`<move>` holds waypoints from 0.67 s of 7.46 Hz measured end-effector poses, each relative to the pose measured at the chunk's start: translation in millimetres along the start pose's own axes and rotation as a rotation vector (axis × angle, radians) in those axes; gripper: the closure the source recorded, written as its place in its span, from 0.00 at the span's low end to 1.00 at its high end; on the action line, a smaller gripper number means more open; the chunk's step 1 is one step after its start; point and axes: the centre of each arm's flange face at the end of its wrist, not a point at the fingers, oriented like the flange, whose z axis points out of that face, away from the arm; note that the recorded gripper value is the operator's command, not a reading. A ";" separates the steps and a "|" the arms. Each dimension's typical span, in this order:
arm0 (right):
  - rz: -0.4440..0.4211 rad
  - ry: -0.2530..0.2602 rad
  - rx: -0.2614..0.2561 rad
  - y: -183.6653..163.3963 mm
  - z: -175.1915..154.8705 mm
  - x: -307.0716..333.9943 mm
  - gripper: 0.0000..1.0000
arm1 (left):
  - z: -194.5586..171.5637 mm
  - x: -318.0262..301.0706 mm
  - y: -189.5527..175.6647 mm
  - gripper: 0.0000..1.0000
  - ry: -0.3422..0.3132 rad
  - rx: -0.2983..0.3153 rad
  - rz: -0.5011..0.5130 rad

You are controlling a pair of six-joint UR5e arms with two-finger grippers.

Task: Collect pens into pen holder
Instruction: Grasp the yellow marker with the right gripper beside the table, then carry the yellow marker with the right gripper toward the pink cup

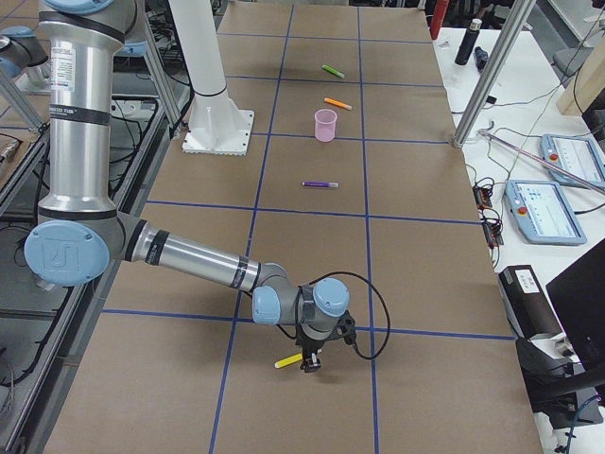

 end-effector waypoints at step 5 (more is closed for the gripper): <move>-0.004 -0.002 -0.012 0.2 5.4 -1.5 0.73 | 0.2 -0.4 0.3 0.01 -0.001 -0.001 0.000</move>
